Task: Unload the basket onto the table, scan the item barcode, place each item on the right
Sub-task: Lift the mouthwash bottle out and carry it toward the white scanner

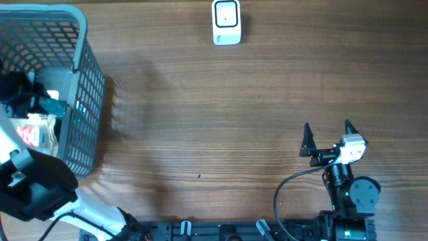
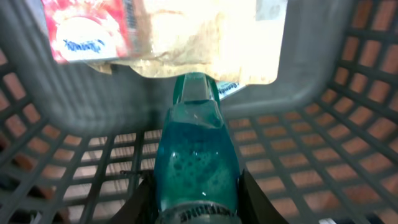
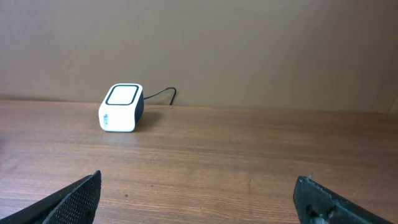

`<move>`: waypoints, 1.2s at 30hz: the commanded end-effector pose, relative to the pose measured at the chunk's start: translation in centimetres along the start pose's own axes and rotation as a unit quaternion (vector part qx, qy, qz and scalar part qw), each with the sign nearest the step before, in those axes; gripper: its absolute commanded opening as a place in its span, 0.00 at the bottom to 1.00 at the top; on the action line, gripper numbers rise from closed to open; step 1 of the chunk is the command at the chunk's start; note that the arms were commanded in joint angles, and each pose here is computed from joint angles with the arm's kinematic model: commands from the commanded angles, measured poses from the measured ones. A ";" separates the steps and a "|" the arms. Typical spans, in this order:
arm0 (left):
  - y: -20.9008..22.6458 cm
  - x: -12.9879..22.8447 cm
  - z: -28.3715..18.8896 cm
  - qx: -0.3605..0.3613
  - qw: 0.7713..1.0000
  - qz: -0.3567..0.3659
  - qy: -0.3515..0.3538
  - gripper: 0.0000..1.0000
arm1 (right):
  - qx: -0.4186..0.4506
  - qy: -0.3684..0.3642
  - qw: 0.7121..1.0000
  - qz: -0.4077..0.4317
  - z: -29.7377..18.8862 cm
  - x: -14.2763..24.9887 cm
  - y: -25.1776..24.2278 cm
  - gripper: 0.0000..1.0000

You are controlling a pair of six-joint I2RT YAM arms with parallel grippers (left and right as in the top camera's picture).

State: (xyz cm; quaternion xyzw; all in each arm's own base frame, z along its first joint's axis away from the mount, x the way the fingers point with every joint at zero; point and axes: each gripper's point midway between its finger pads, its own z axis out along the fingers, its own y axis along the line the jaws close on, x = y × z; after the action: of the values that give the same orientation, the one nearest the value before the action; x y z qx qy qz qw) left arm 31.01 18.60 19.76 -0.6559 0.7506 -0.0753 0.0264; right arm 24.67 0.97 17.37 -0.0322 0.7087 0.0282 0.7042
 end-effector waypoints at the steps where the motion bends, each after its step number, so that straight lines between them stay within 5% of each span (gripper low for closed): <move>1: -1.5 0.5 -8.0 0.092 0.993 0.019 -0.078 0.04 | 0.003 -0.004 1.000 -0.009 0.0 -0.2 -0.1 1.00; 13: 1.3 7.4 -25.9 0.316 0.910 0.070 -0.260 0.04 | 0.003 -0.004 1.000 -0.009 0.0 -0.2 -0.1 1.00; 18: 2.4 13.8 -29.5 0.412 0.872 0.130 -0.230 0.04 | 0.003 -0.004 1.000 -0.009 0.0 -0.2 -0.1 1.00; 28: 0.0 23.6 -28.2 0.445 0.844 0.290 -0.076 0.04 | 0.003 -0.004 1.000 -0.009 0.0 -0.2 -0.1 1.00; 36: -5.4 28.3 -20.2 0.321 0.865 0.386 -0.010 0.04 | 0.003 -0.004 1.000 -0.009 0.0 -0.2 -0.1 1.00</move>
State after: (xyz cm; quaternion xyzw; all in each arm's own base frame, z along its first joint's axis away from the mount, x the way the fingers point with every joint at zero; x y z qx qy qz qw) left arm 27.55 -6.66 44.25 -0.2890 0.8517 -0.3261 0.2912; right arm 24.67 0.97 17.37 -0.0322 0.7087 0.0282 0.7042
